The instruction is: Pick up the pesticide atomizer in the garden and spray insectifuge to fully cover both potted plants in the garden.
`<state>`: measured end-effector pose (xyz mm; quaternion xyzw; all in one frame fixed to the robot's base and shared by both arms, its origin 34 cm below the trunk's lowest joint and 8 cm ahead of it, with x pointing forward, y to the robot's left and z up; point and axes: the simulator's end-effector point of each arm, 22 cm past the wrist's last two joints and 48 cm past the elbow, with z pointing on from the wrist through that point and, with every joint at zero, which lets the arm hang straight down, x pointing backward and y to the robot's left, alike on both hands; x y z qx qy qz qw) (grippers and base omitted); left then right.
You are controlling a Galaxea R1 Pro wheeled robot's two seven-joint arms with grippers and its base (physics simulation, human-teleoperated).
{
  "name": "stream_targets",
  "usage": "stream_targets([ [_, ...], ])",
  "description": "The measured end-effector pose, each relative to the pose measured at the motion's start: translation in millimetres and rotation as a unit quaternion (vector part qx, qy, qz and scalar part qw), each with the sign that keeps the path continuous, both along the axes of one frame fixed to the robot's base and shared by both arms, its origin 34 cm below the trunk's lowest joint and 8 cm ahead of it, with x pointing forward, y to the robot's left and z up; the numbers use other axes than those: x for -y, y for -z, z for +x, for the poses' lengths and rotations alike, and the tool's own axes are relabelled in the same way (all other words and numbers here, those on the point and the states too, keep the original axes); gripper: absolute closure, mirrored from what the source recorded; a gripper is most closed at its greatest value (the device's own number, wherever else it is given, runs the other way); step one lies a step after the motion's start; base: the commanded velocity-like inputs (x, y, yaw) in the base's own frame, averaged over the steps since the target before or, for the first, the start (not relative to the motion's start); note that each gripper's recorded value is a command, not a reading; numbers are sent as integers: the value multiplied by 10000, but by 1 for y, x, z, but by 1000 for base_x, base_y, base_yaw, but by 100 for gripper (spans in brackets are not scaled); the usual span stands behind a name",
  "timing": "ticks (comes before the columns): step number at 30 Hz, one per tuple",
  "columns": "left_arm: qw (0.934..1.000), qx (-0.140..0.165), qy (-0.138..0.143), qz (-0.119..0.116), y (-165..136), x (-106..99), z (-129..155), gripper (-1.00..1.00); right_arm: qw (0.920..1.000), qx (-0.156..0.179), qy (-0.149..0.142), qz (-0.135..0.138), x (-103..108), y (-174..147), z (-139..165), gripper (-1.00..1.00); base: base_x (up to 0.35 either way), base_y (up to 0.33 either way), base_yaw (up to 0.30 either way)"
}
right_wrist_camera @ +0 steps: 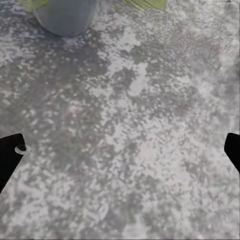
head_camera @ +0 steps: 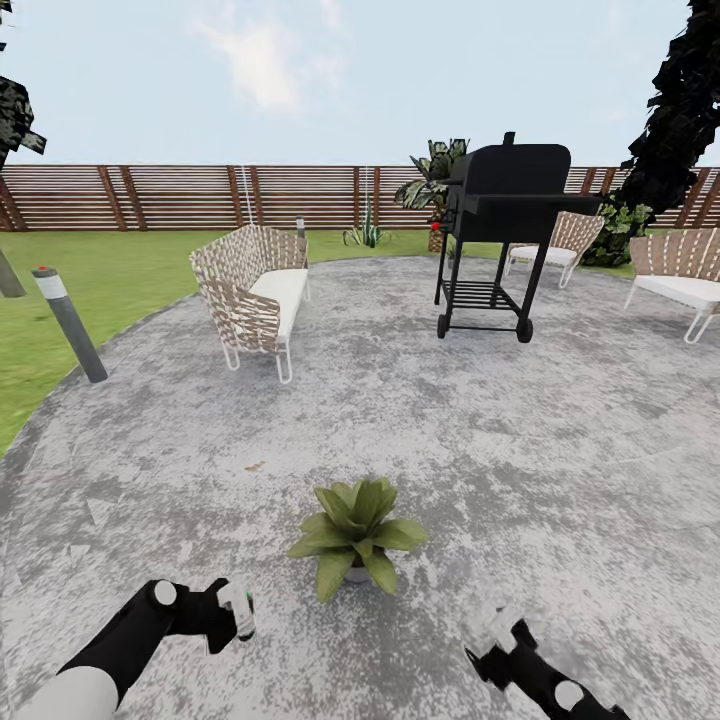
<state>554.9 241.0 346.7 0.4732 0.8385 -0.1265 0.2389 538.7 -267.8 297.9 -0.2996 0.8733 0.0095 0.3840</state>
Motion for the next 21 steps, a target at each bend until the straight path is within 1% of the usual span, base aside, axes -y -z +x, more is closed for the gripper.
stream_targets([
  [1, 9993, 20, -368, 99, 2, -7, 7, 100, 9985, 193, 456, -236, 19, 6, -8, -100, 0, 0, 0],
  [2, 9979, -19, -620, 161, 5, -9, 10, 100, 9962, 337, 739, -316, 29, 6, -11, -100, 0, 0, 0],
  [3, 9968, -63, -773, 190, 6, -10, 11, 100, 9942, 425, 921, -355, 36, 5, -14, -100, 0, 0, 0],
  [4, 9947, -156, -993, 210, 8, -11, 11, 100, 9908, 505, 1199, -361, 44, 6, -22, -100, 0, 0, 0],
  [5, 9920, -273, -1212, 224, 10, -12, 10, 100, 9871, 551, 1472, -307, 50, 8, -31, -100, 0, 0, 0],
  [7, 9869, -456, -1537, 181, 12, -14, 8, 100, 9782, 575, 1987, -185, 61, 10, -44, -100, 0, 0, 0],
  [9, 9835, -508, -1733, 93, 12, -14, 8, 100, 9712, 586, 2307, -112, 69, 10, -47, -100, 0, 0, 0],
  [10, 9800, -525, -1918, 56, 12, -18, 10, 100, 9678, 590, 2445, -80, 73, 10, -49, -100, 0, 0, 0],
  [12, 9716, -675, -2267, 67, 18, -28, 5, 100, 9651, 592, 2551, -55, 76, 10, -50, -100, 0, 0, 0],
  [14, 9589, -984, -2654, 206, 29, -34, -8, 100, 9634, 595, 2613, -39, 77, 10, -50, -100, 0, 0, 0],
  [17, 9531, -1005, -2834, 336, 34, -34, -10, 100, 9630, 601, 2628, -34, 78, 10, -50, -100, 0, 0, 0],
  [19, 9514, -1044, -2872, 381, 39, -31, -14, 100, 9629, 597, 2630, -34, 78, 10, -50, -100, 0, 0, 0],
  [21, 9495, -1132, -2889, 474, 48, -25, -24, 100, 9629, 592, 2633, -35, 78, 10, -51, -100, 0, 0, 0],
])
